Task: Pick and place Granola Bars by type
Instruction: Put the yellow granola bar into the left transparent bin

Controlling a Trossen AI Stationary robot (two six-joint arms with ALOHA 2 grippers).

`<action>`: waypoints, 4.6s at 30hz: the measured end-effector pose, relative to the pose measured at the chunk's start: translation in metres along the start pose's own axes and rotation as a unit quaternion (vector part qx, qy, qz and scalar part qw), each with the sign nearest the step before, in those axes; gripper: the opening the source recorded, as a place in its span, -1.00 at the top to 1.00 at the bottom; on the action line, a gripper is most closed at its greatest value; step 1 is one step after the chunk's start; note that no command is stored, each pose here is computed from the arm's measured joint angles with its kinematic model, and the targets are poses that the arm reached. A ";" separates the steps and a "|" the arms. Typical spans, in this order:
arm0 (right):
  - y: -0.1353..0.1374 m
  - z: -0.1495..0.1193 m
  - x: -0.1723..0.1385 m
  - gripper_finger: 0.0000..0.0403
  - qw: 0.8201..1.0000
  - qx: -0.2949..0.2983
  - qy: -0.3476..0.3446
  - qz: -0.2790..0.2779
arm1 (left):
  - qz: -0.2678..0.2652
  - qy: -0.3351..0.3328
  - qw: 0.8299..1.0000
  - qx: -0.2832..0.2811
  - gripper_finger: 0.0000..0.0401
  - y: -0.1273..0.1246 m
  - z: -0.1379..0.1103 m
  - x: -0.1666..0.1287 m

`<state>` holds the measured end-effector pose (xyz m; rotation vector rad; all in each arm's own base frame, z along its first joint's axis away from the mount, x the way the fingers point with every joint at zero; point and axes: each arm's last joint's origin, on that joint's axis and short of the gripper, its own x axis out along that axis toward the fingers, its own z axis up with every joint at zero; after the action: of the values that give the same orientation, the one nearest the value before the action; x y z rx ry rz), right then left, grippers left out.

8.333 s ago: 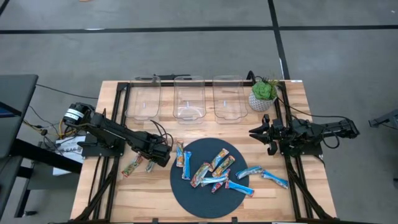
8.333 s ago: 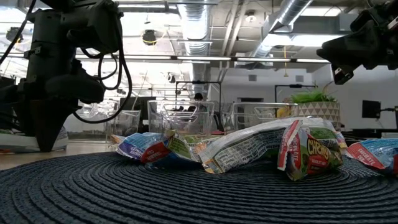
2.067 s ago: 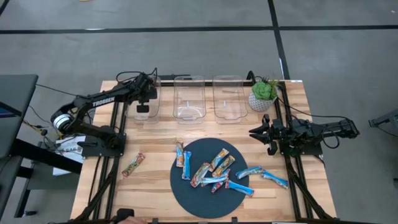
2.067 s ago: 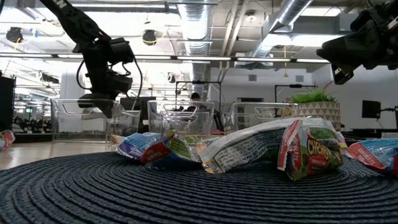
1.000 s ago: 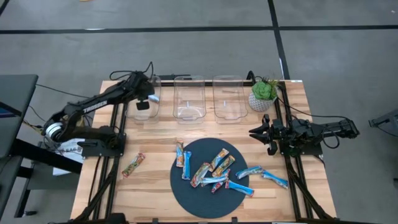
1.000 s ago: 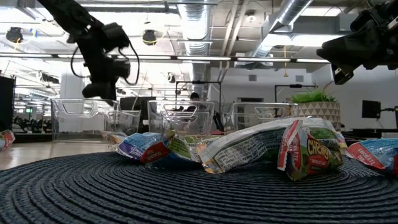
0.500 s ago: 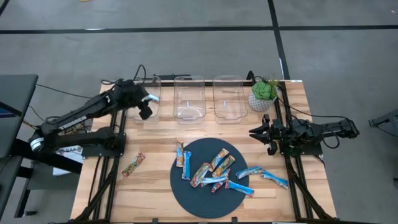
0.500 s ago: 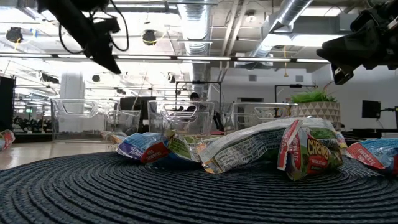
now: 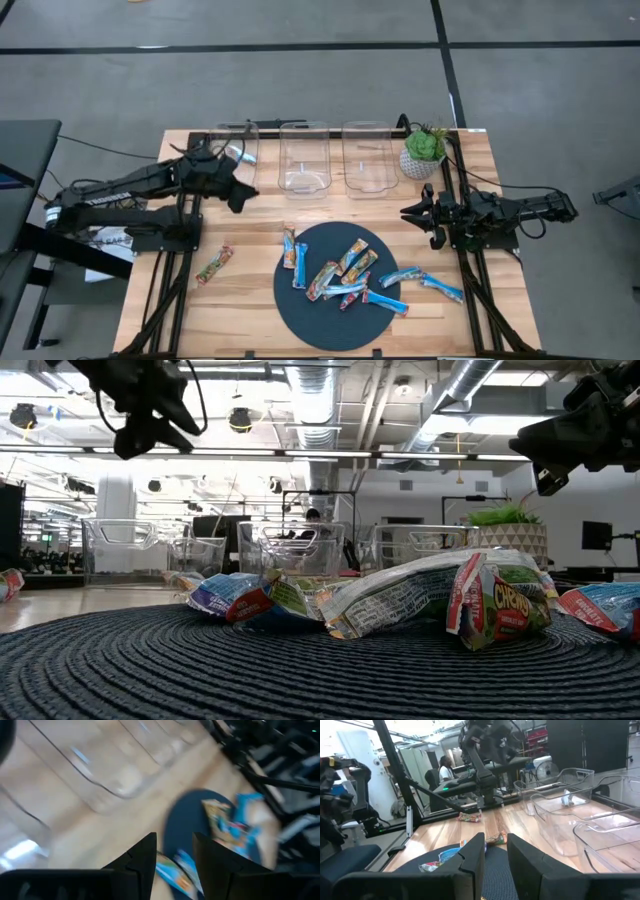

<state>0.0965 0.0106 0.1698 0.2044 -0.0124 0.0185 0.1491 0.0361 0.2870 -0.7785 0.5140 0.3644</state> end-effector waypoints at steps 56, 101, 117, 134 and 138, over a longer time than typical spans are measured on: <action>0.000 0.000 0.000 0.62 1.000 0.000 0.000 0.000 | 0.131 0.213 0.967 -0.051 0.41 -0.039 -0.052 0.149; 0.000 0.000 0.000 0.62 1.000 0.000 0.000 0.000 | 0.208 0.196 0.940 -0.187 -0.27 -0.021 -0.058 0.175; 0.000 -0.001 0.001 0.62 1.000 0.000 0.004 -0.001 | 0.207 0.225 0.935 -0.178 -0.10 -0.017 -0.075 0.200; 0.000 -0.001 0.001 0.62 1.000 -0.001 0.004 -0.001 | 0.214 0.233 0.938 -0.144 0.36 -0.014 -0.079 0.202; 0.000 -0.001 0.001 0.62 1.000 0.000 0.004 -0.001 | 0.211 0.231 0.940 -0.137 0.50 -0.015 -0.079 0.200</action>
<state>0.0971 0.0107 0.1691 0.2034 -0.0035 0.0176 0.2964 -0.0075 0.1359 -1.0304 1.0979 0.6663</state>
